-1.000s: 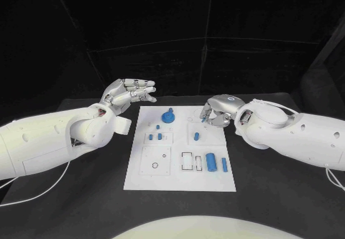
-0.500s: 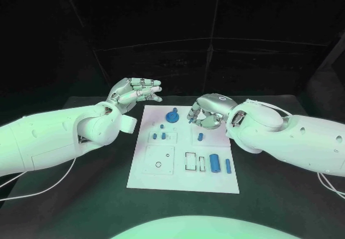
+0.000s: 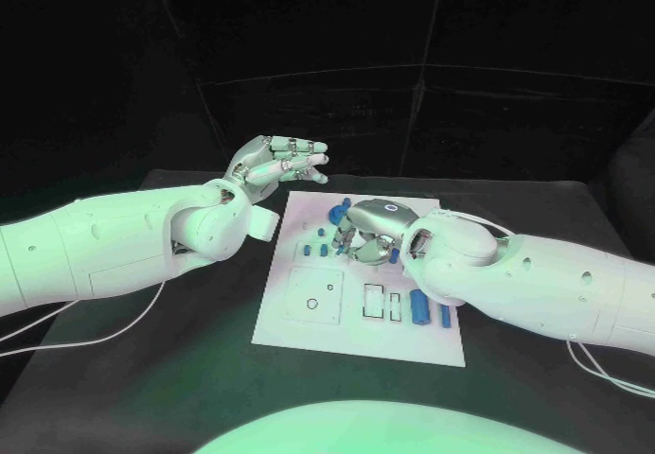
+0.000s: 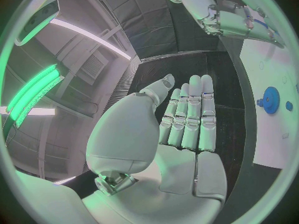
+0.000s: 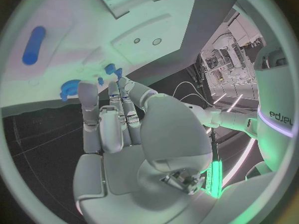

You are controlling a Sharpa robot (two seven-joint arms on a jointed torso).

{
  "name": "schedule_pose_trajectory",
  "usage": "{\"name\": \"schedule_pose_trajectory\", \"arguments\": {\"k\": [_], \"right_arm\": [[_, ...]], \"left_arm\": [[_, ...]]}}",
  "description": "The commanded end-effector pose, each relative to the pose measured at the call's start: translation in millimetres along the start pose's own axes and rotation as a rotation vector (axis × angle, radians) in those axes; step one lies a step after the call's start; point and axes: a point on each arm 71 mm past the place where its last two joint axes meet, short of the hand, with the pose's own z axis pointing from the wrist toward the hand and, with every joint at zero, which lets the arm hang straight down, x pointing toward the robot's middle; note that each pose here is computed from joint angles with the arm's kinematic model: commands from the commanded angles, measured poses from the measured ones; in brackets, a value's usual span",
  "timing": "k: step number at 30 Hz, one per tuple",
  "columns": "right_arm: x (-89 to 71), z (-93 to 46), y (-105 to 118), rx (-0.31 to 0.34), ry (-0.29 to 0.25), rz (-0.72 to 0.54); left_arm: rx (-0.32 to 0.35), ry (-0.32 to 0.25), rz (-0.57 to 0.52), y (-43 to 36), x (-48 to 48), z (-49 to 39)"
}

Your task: Assemble the parts on the task board

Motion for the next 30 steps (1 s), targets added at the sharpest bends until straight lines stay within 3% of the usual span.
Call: {"name": "schedule_pose_trajectory", "arguments": {"k": [1,9,30], "right_arm": [[13.2,1.0,3,-0.029,0.057,-0.005],[34.0,2.0,10,-0.048,0.107,-0.009],[42.6,0.9,19,-0.072,0.124,-0.008]], "left_arm": [[0.023,-0.001,-0.001,-2.9,-0.1,1.1],[0.024,-0.001,0.000,-3.5,-1.1,2.0],[0.023,-0.004,0.002,-3.4,-3.3,2.8]]}}
